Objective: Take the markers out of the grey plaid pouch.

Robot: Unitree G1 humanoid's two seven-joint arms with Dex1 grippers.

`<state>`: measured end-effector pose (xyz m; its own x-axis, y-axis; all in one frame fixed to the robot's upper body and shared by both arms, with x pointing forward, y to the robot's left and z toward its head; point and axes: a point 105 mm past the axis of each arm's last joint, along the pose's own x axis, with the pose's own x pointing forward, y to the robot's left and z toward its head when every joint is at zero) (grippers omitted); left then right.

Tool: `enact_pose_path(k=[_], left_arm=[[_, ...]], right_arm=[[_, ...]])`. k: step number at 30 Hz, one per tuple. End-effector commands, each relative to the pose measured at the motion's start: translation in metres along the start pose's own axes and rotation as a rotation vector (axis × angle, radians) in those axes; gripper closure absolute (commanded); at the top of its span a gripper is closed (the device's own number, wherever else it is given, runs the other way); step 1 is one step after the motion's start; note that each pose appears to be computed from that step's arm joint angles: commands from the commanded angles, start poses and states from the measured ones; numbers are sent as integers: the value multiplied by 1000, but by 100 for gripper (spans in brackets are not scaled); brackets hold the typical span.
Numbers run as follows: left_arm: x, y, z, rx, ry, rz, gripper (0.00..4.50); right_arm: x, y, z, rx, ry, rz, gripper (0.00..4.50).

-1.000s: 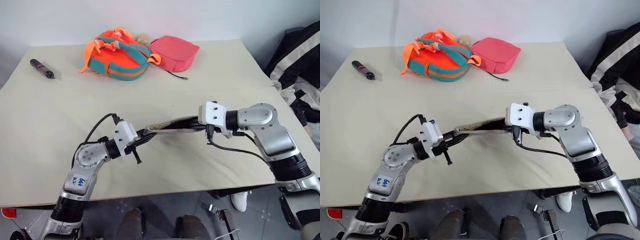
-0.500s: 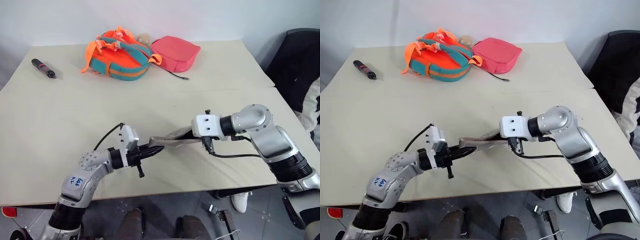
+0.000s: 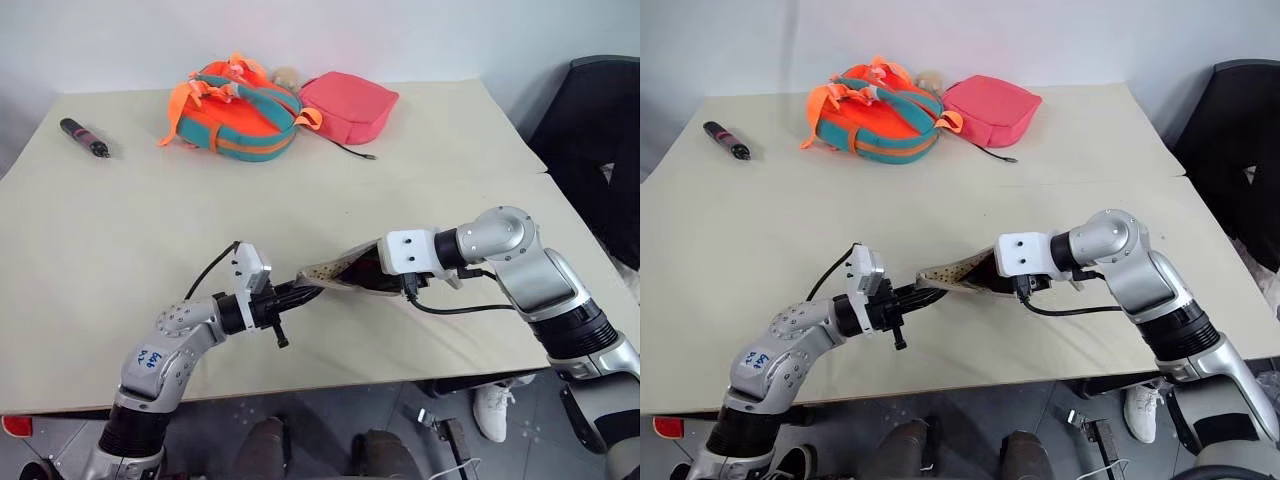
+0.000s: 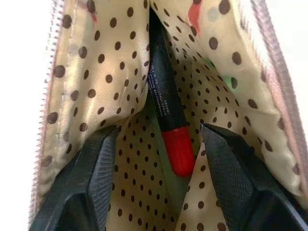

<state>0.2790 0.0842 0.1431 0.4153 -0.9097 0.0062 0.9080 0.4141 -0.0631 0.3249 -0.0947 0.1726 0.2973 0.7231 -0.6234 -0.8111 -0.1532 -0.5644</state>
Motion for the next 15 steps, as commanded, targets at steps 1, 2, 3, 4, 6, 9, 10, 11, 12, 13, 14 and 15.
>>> enact_pose_path(k=[1,2,3,4,6,9,10,11,12,13,14,15], left_arm=[[0,-7,17,9,-79,-23,450],[0,-7,17,1,-83,-24,450],[1,-7,18,-24,-91,-28,450],[1,-8,19,-45,-96,-33,450],[1,-8,21,-79,-102,-48,450],[0,-6,29,-181,-141,-65,450],[-1,-6,32,-215,-152,-77,450],[-2,-5,36,-246,-173,-87,450],[-2,-4,40,-289,-197,-94,450],[-3,-3,44,-318,-222,-103,450],[-3,-2,48,-369,-248,-109,450],[-3,-1,48,-398,-258,-111,450]], right_arm=[[1,-4,3,-25,1,-14,284],[2,-5,3,-41,4,-21,322],[2,-6,4,-47,5,-24,354],[3,-6,4,-50,4,-22,354],[4,-5,5,-57,8,-10,354],[1,-5,9,-71,15,34,354],[-2,-7,12,-64,16,55,354],[-5,-8,15,-67,19,72,354],[-9,-11,19,-72,20,86,354],[-12,-14,26,-74,11,97,354],[-16,-16,33,-65,-5,110,354],[-18,-16,39,-59,-21,121,354]])
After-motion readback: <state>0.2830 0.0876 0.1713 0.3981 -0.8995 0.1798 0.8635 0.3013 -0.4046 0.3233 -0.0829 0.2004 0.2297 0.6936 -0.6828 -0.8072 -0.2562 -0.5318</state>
